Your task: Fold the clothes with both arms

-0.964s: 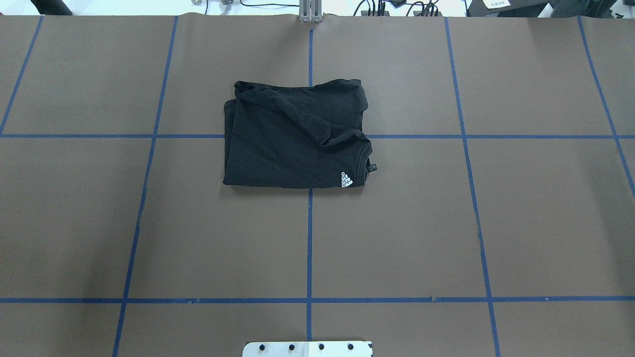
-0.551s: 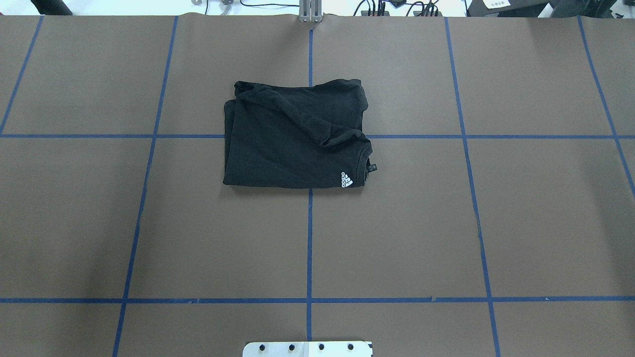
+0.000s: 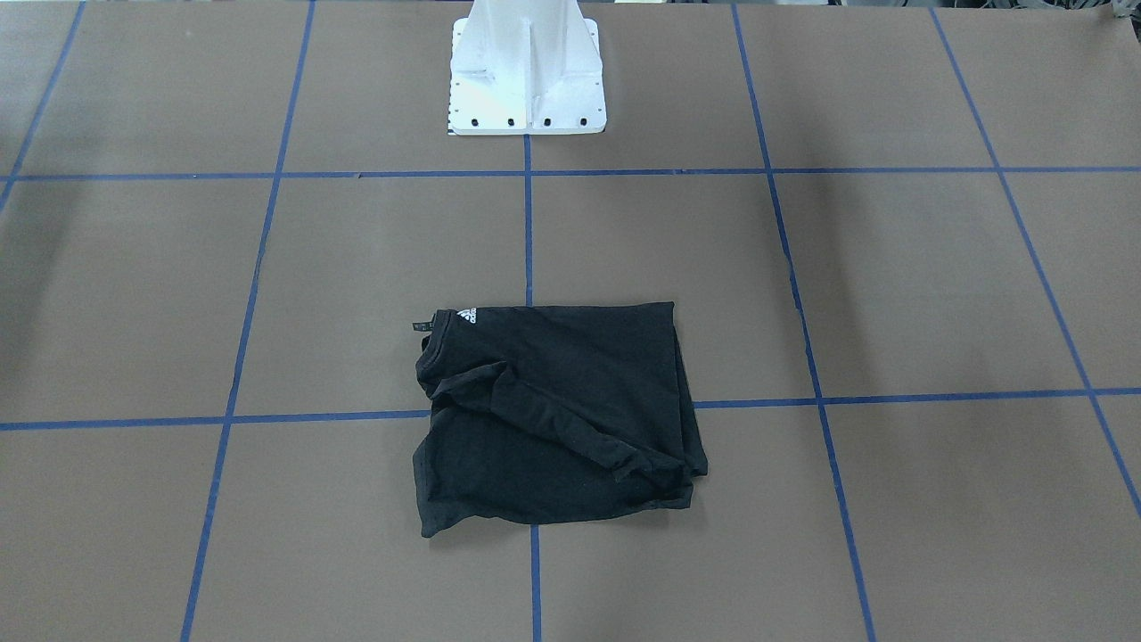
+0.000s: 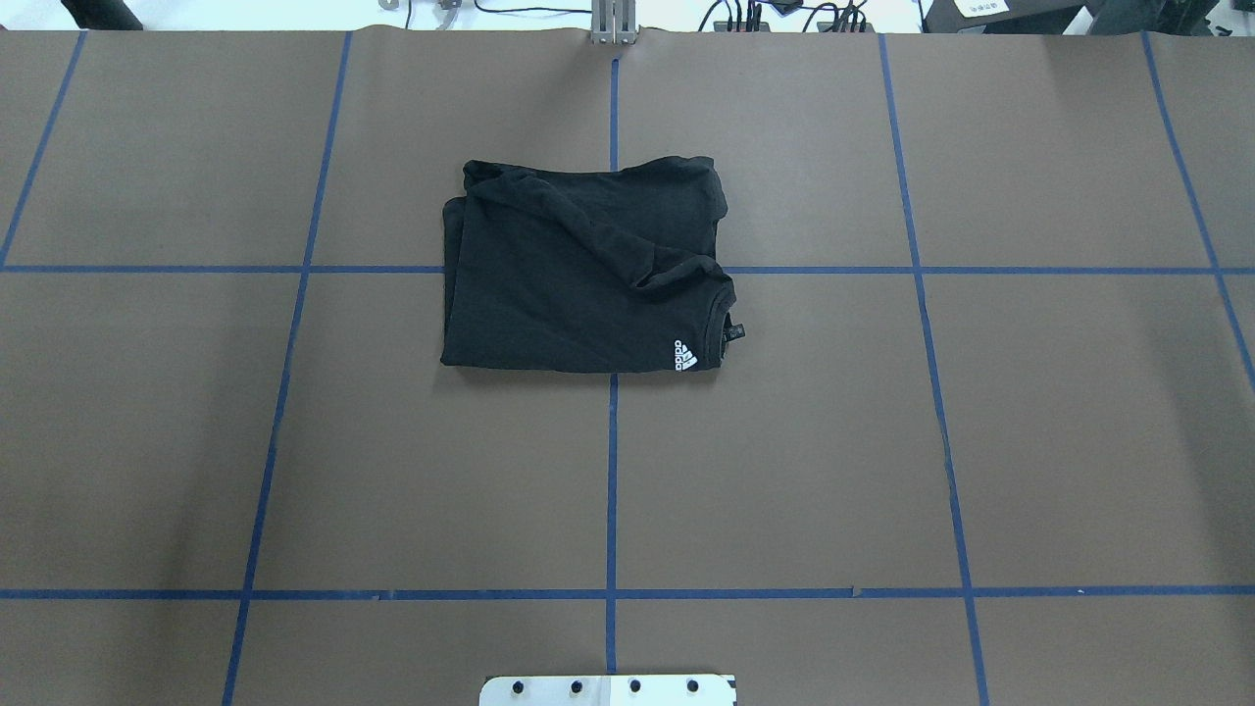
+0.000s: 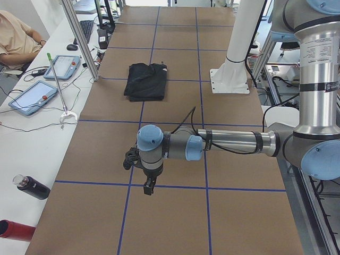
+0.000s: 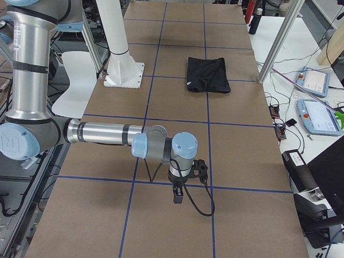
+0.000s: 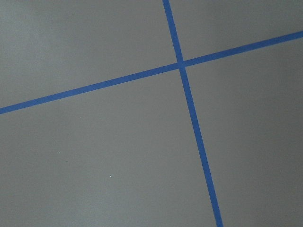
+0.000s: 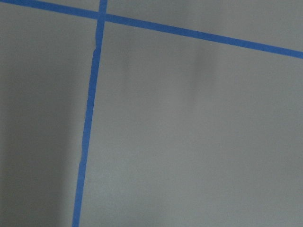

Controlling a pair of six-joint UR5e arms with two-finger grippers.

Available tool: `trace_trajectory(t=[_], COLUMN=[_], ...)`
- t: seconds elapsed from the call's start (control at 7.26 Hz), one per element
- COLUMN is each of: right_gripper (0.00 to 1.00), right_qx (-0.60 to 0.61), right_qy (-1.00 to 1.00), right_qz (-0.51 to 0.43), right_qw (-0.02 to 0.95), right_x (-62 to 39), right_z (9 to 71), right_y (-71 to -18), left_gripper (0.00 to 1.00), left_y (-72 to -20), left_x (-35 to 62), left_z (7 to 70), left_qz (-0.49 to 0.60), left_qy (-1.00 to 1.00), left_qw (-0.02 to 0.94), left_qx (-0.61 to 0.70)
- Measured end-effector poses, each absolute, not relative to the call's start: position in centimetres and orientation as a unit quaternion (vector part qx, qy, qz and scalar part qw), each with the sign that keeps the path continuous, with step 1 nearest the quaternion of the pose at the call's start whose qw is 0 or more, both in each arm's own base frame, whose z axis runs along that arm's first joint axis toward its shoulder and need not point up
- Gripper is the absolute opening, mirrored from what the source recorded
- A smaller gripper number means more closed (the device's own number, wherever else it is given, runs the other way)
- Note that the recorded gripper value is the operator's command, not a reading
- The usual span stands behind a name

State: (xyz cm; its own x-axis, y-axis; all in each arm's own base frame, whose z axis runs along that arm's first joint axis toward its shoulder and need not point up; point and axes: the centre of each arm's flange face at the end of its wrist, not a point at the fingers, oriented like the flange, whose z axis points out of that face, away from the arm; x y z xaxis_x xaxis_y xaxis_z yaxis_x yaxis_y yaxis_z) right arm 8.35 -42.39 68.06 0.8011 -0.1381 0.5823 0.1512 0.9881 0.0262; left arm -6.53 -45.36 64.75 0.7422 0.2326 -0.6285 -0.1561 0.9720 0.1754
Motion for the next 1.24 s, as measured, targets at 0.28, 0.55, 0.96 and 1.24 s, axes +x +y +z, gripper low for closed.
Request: trace_trajectory(t=[0.28,0.55,0.96,1.24], right_gripper=[1.0,1.0,1.0,1.0], right_qx=[-0.01,-0.014,-0.016,-0.015], right_qy=[-0.306,-0.307,-0.307,-0.315], right_qz=[-0.076,-0.074,-0.074,-0.073], right_qw=[0.949,0.949,0.949,0.946], right_x=[8.3,8.3,8.3,8.2], right_z=[68.0,68.3,68.4,68.4], right_y=[-42.3,-41.9,-41.7,-41.7], left_gripper=[1.0,1.0,1.0,1.0], left_y=[-45.3,-45.2,-45.2,-45.3], left_x=[-6.5,-6.6,-6.6,-6.6], left_z=[65.1,65.8,66.0,65.8], left_qz=[0.103,0.101,0.1,0.101], left_qy=[0.343,0.344,0.344,0.344], left_qw=[0.932,0.933,0.933,0.932], left_qx=[0.052,0.046,0.044,0.046])
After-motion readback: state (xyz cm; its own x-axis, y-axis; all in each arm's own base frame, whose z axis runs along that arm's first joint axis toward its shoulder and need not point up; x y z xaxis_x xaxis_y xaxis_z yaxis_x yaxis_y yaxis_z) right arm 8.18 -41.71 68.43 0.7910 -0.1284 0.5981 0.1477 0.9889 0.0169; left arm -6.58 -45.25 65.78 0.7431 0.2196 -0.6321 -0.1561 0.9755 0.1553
